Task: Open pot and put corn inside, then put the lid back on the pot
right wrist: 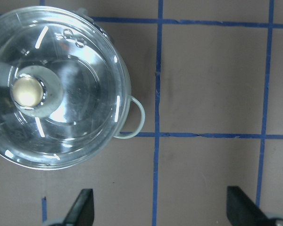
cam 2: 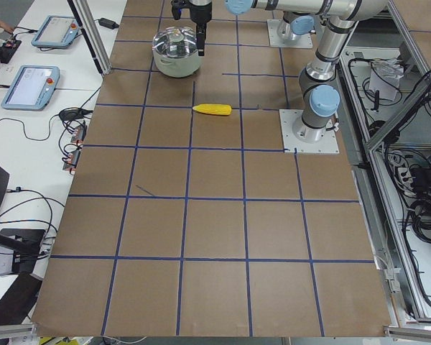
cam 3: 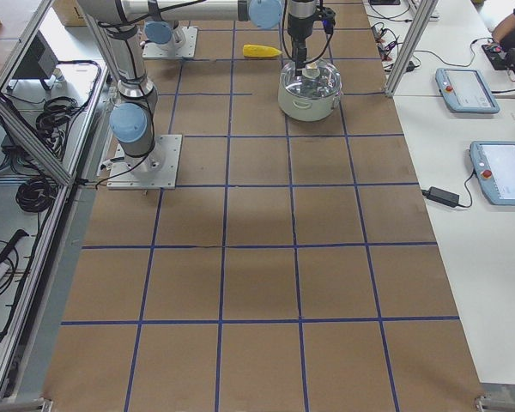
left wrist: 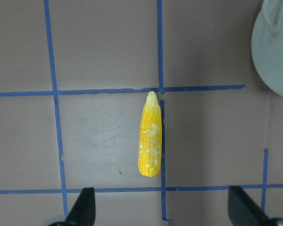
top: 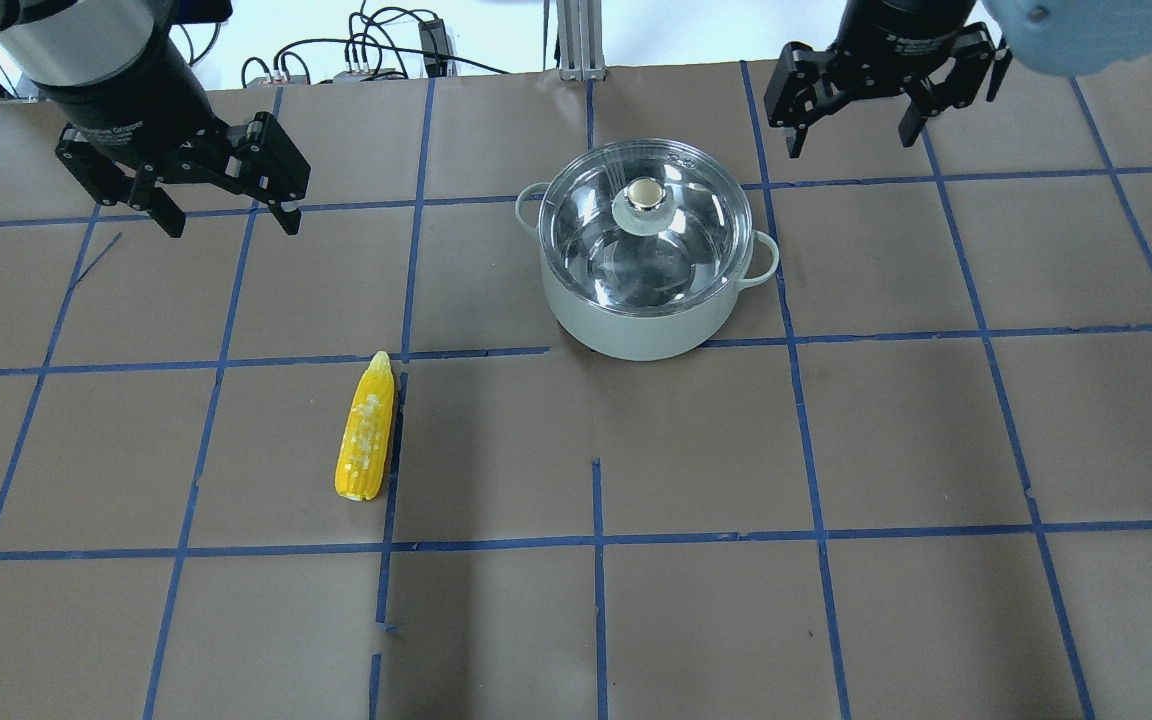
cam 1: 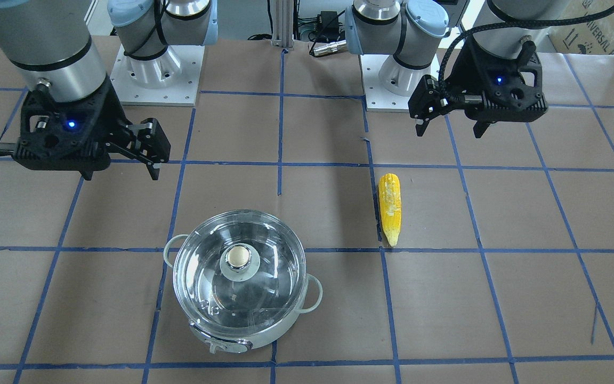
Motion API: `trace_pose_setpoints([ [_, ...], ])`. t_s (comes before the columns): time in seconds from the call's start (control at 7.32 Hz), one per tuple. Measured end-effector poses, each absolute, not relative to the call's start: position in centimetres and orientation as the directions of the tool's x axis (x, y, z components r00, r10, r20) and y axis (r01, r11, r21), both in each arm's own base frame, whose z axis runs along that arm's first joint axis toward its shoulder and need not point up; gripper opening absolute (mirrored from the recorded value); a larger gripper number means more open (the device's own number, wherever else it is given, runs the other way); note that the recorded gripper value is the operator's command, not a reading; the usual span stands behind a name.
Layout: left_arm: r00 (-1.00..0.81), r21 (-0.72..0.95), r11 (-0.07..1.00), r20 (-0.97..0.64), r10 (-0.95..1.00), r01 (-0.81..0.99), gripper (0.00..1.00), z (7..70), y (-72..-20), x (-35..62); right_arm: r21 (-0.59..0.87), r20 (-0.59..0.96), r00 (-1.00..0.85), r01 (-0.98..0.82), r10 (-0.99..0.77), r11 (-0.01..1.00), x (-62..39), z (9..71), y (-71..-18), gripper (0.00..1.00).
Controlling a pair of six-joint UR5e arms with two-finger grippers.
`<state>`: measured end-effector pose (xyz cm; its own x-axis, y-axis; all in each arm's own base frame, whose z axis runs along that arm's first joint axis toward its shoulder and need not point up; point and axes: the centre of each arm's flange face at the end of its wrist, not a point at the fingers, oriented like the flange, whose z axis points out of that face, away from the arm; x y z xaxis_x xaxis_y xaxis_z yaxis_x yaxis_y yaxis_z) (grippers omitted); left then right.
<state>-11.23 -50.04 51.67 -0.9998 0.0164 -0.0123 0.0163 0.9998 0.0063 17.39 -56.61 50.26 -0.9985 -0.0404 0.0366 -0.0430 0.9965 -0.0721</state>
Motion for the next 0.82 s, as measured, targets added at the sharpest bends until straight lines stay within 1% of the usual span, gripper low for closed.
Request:
trace_pose_setpoints([
  [0.41, -1.0, -0.021, 1.0, -0.015, 0.019, 0.019, 1.0, 51.7, -50.5, -11.2, -0.087, 0.007, -0.998, -0.059, -0.059, 0.994, 22.4, 49.9, -59.1, 1.0],
  [0.55, -1.0, -0.029, 0.999, -0.016, 0.019, 0.019, 1.0, 51.8, -50.6, -11.2, -0.081, -0.019, -0.998, -0.053, -0.055, 0.995, 23.2, 48.9, -60.0, 1.0],
  [0.82, -1.0, -0.032, 0.999, -0.017, 0.019, 0.019, 1.0, 51.8, -50.7, -11.2, -0.056, -0.033, -0.999, -0.011, -0.012, 0.998, 24.3, 44.7, -62.7, 1.0],
])
